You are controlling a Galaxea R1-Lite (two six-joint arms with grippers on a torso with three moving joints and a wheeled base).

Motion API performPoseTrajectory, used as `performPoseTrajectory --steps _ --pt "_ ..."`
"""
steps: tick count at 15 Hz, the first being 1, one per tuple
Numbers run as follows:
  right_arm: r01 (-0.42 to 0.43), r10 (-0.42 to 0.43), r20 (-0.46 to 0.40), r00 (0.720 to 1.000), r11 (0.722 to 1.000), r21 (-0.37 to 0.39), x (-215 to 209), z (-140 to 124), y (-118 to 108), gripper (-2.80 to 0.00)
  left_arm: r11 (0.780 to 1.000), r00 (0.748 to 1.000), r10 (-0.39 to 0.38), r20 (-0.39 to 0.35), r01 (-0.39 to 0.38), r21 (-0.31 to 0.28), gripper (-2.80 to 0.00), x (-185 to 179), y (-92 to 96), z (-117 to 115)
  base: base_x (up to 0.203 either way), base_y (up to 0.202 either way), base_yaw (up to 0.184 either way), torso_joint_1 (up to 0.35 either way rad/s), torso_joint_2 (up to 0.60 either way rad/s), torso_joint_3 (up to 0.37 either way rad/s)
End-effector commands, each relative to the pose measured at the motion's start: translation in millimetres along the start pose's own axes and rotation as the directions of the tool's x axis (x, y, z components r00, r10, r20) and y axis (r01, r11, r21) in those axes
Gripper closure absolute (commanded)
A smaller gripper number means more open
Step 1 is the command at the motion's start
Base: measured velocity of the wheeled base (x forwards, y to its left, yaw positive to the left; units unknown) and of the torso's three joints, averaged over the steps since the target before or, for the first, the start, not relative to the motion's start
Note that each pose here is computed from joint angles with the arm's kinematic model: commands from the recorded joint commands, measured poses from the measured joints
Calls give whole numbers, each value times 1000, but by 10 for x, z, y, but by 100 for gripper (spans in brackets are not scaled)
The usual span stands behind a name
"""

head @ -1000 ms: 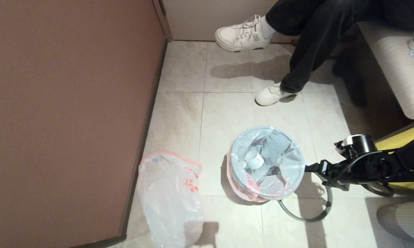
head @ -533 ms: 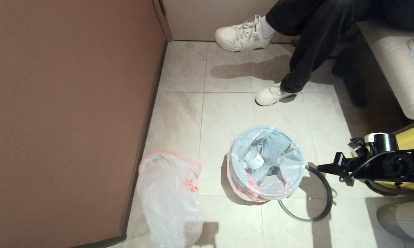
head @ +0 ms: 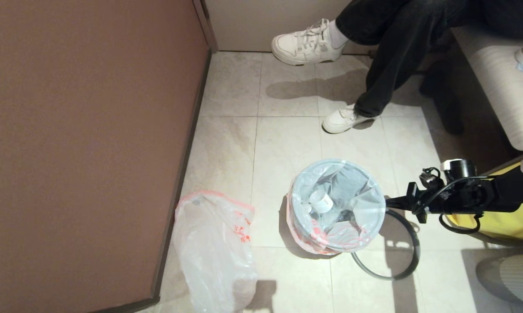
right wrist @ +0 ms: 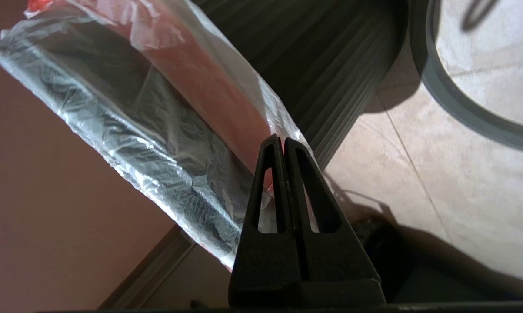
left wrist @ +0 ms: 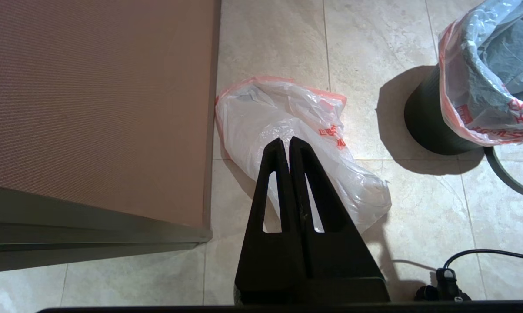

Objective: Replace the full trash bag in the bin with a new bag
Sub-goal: Place the trash bag on the floor

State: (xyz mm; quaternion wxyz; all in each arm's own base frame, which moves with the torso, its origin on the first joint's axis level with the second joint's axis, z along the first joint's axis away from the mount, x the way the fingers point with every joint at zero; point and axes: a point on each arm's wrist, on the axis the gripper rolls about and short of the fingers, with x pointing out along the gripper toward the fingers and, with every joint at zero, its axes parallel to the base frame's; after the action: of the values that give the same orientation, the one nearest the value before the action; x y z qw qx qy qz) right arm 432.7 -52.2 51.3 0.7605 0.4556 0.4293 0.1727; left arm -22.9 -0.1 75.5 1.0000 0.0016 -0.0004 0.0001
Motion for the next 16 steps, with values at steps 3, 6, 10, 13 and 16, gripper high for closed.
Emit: performPoseTrajectory --steps 3,6,10,13,16 --pt "53 -49 -44 998 992 116 -19 34 49 0 1000 1000 0 -1 0 0 0 1 0 0 0 0 0 0 0 0" --pt "100 -100 -11 995 966 240 -162 151 81 -280 1000 1000 0 -1 0 0 0 1 0 0 0 0 0 0 0 0" --pt "63 -54 -34 998 936 345 -251 260 98 -280 1000 1000 1 -1 -1 0 0 1 0 0 0 0 0 0 0 0" --pt "72 -57 -51 997 913 402 -145 309 66 -280 1000 1000 0 -1 0 0 0 1 0 0 0 0 0 0 0 0" --pt "124 -80 -116 990 886 447 -18 294 40 -280 1000 1000 0 -1 0 0 0 1 0 0 0 0 0 0 0 0"
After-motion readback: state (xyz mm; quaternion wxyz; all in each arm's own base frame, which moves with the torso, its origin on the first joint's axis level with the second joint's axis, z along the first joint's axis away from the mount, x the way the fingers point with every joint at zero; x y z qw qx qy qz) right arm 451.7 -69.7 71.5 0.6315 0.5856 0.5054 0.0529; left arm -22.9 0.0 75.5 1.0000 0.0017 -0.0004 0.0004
